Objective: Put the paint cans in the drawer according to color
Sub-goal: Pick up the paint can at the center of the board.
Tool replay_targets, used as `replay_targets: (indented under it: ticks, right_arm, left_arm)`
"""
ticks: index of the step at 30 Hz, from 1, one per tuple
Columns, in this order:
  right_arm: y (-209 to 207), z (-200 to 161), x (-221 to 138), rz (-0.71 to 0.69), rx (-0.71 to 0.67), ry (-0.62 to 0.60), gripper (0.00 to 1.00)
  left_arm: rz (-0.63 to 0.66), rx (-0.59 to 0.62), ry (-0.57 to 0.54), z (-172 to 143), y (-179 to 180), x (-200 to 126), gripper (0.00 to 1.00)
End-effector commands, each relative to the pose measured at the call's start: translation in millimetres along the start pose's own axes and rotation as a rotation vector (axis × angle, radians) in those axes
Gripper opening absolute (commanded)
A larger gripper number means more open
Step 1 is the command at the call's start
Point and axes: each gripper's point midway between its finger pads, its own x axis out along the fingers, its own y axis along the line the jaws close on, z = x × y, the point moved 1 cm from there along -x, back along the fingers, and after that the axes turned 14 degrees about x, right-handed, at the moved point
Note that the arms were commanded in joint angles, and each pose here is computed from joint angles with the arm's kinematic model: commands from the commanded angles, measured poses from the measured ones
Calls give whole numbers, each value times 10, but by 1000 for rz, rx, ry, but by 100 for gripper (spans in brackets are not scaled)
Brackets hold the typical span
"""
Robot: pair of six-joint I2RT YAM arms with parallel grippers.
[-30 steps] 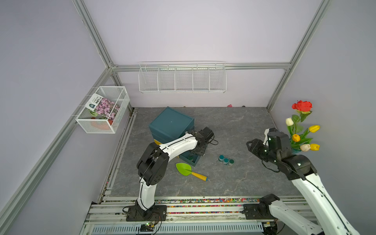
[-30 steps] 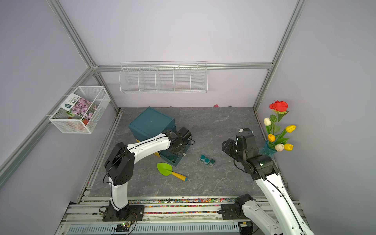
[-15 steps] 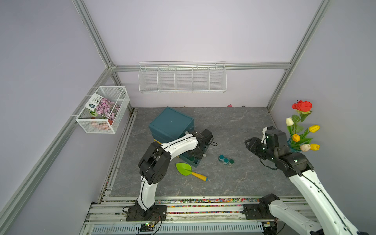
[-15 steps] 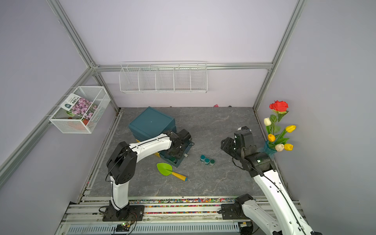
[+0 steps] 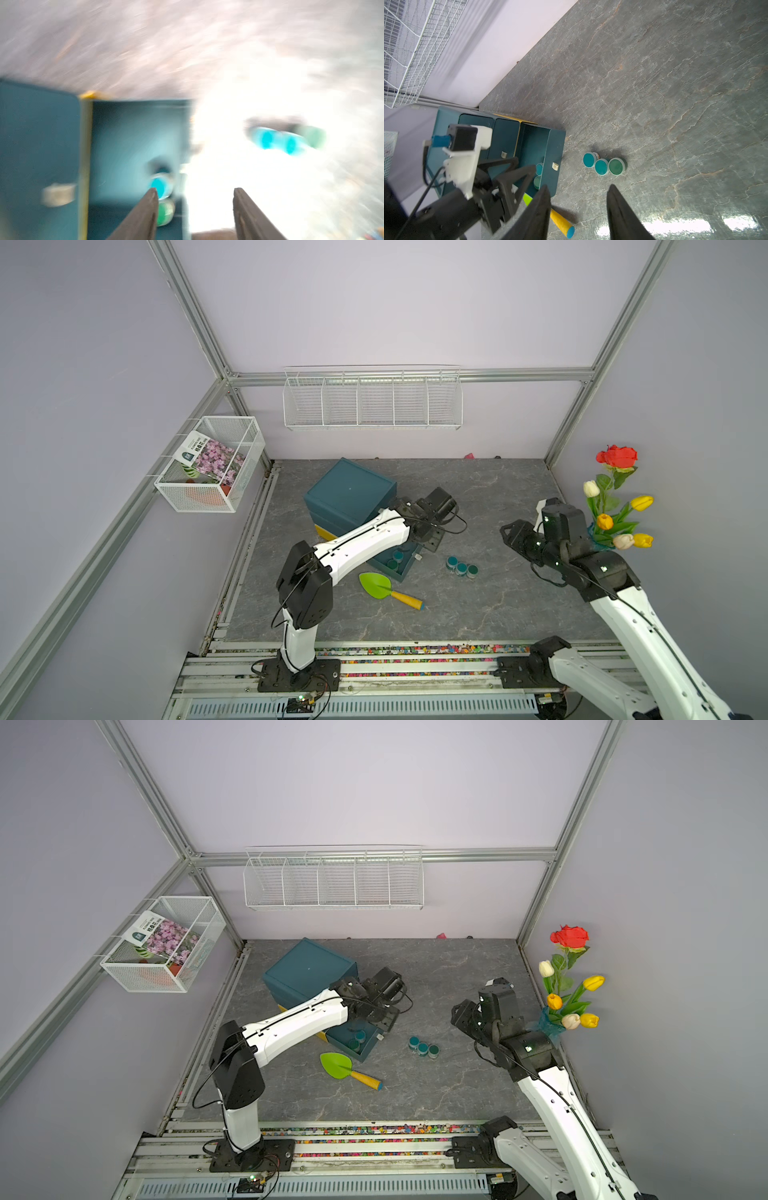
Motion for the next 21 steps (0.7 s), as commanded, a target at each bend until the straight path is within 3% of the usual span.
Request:
replay_targets:
  ticks: [1, 13, 21]
  right_arm:
    - [52, 90, -70, 14, -10, -35, 47]
    - [-39, 87, -155, 1, -6, -43, 47]
    - [-63, 96, -184, -3, -3, -40, 47]
  left_arm:
    - [-195, 141, 48, -84, -501, 283, 65]
    - [-170, 337, 141, -255, -575, 777, 67]
    - [-153, 338, 118, -179, -635, 944, 69]
